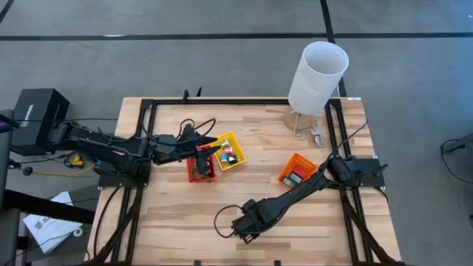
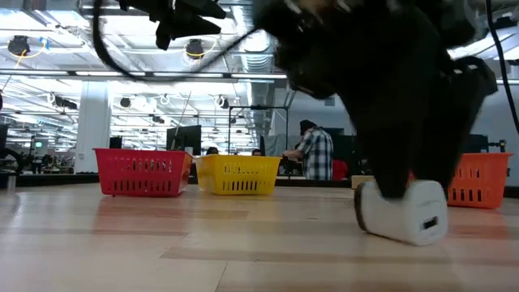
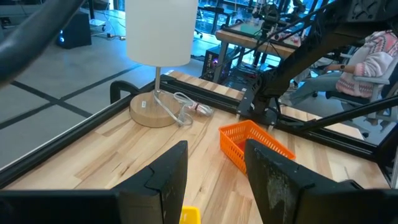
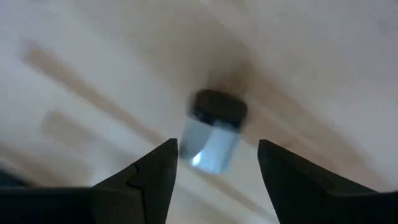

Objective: Pick & Place Office items
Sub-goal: Put the white charger adapter into the yellow bin

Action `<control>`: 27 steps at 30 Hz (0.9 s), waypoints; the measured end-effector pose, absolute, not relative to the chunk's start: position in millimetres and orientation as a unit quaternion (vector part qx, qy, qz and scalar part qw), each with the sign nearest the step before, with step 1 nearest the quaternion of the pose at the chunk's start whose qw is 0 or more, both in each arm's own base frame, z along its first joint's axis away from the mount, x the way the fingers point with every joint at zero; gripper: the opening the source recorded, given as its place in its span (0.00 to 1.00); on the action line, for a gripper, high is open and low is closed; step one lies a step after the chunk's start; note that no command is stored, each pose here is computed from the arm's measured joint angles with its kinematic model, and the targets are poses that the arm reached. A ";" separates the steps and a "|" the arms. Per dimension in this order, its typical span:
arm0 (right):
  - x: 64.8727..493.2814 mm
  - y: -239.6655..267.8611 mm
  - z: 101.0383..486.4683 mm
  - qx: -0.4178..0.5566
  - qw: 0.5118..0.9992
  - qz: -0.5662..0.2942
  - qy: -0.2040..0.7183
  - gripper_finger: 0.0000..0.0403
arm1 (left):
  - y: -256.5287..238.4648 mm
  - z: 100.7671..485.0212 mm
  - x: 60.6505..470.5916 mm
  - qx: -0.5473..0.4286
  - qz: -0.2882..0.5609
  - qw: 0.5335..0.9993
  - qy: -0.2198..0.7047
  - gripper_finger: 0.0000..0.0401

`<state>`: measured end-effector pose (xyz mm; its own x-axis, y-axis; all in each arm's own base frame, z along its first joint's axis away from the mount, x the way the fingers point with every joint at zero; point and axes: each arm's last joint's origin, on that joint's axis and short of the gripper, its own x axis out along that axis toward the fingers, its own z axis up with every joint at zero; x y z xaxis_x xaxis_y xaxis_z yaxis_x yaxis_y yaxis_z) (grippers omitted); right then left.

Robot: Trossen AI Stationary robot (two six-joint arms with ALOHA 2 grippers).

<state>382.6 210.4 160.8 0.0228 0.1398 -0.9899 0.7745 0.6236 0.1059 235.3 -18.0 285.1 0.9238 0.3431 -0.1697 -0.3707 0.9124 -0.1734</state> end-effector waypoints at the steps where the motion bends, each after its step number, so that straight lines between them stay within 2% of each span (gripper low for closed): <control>1: 381.2 209.4 159.7 0.347 0.620 -0.261 0.654 0.53 | -18.0 285.1 235.3 -0.102 0.183 0.976 0.068 0.38; 27: 386.4 201.3 154.1 0.388 0.591 -0.317 0.632 0.53 | -18.0 286.2 235.6 -0.104 0.182 0.976 0.061 0.38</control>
